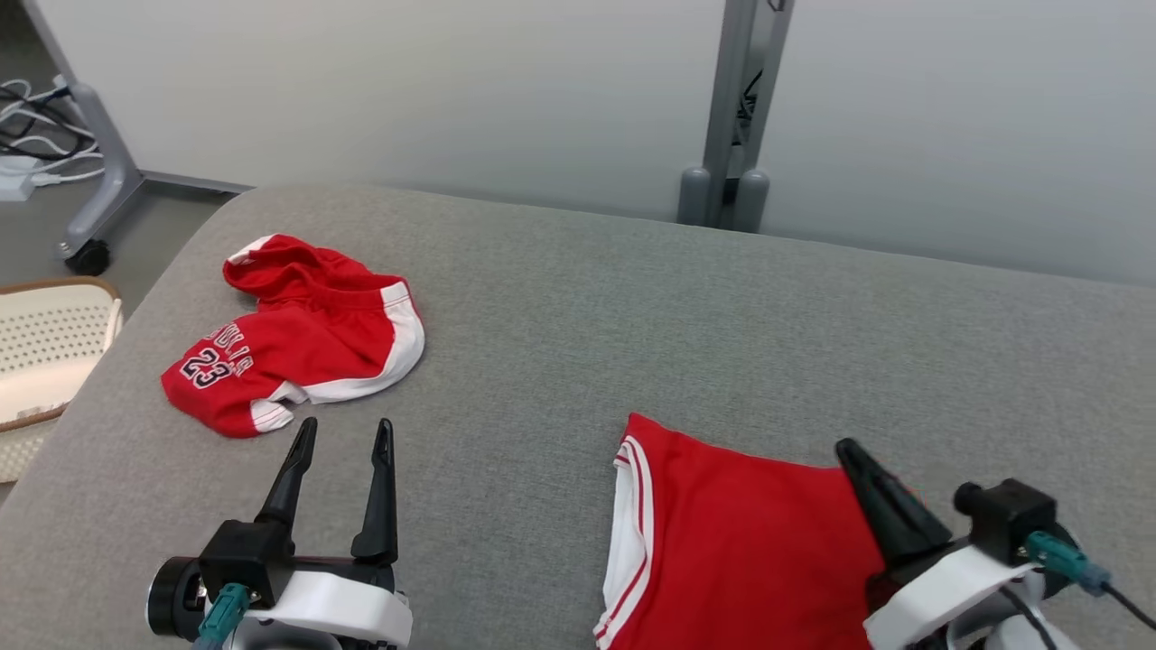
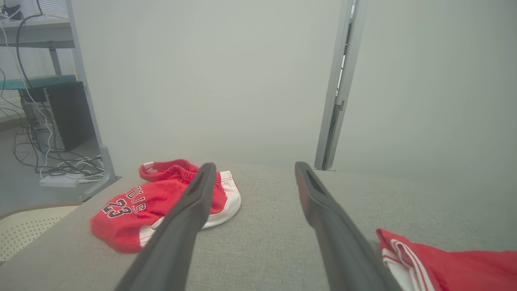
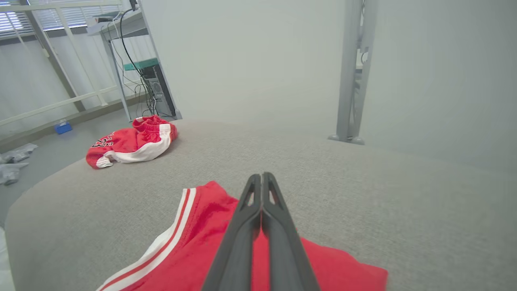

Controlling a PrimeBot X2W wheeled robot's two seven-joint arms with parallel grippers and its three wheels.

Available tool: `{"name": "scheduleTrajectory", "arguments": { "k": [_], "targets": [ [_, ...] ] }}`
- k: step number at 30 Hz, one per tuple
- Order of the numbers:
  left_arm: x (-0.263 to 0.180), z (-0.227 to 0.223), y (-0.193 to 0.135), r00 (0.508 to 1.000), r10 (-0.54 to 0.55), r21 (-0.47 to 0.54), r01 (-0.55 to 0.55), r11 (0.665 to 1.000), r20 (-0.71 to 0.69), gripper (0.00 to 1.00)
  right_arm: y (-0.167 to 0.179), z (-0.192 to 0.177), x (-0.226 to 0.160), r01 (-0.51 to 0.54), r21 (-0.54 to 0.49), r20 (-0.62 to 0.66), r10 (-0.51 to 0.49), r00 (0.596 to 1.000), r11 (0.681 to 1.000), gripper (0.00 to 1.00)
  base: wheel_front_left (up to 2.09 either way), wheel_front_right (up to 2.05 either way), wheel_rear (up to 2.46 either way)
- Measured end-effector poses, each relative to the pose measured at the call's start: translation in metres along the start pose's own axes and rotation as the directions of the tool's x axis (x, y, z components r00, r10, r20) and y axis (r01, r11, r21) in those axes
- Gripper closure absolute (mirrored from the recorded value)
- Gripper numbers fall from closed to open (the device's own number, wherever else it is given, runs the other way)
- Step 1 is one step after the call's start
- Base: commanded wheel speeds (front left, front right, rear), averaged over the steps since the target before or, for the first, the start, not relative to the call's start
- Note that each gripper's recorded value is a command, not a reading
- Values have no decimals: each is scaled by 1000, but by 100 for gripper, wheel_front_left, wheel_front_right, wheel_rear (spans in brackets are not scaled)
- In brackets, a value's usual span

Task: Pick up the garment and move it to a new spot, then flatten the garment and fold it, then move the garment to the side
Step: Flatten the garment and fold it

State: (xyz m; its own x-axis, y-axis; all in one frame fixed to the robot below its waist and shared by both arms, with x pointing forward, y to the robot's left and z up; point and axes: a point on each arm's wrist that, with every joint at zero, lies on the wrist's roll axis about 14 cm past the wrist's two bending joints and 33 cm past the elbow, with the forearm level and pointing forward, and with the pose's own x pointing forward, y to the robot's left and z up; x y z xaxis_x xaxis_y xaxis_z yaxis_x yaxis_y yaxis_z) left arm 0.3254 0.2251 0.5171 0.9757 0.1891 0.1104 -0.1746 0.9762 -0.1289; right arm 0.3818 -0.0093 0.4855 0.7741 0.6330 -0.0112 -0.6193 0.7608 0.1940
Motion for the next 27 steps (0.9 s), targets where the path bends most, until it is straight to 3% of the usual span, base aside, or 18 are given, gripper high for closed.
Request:
{"name": "scheduleTrajectory", "arguments": {
  "k": [5, 12, 18, 22, 23, 24, 27],
  "targets": [
    [9, 3, -21, 998, -62, -17, 62, 998, 12, 0, -50, 42, -24, 165, -88, 125, -153, 980, 982, 100, 0, 0, 0],
    [20, 1, -52, 989, -145, -32, 145, 989, 10, 0, -96, 89, -67, 366, -144, 279, -317, 907, 920, 100, 0, 0, 0],
    [23, -5, -71, 980, -199, -38, 198, 979, -4, 0, -111, 79, -99, 471, -111, 275, -428, 861, 875, 100, 0, 0, 0],
    [26, -7, -76, 977, -215, -38, 214, 976, -9, 0, -109, 63, -102, 476, -105, 235, -443, 865, 873, 100, 0, 0, 0],
    [26, -8, -77, 975, -220, -35, 219, 975, -11, 0, -109, 61, -102, 480, -99, 230, -449, 863, 872, 62, 0, 0, 0],
    [25, -9, -78, 975, -223, -34, 223, 974, -14, 0, -110, 60, -103, 484, -94, 229, -454, 861, 870, 4, 0, 0, 0],
    [25, -10, -76, 975, -220, -31, 220, 975, -17, 0, -111, 55, -103, 485, -79, 216, -460, 861, 871, 0, 0, 0, 0]
  ]
}}
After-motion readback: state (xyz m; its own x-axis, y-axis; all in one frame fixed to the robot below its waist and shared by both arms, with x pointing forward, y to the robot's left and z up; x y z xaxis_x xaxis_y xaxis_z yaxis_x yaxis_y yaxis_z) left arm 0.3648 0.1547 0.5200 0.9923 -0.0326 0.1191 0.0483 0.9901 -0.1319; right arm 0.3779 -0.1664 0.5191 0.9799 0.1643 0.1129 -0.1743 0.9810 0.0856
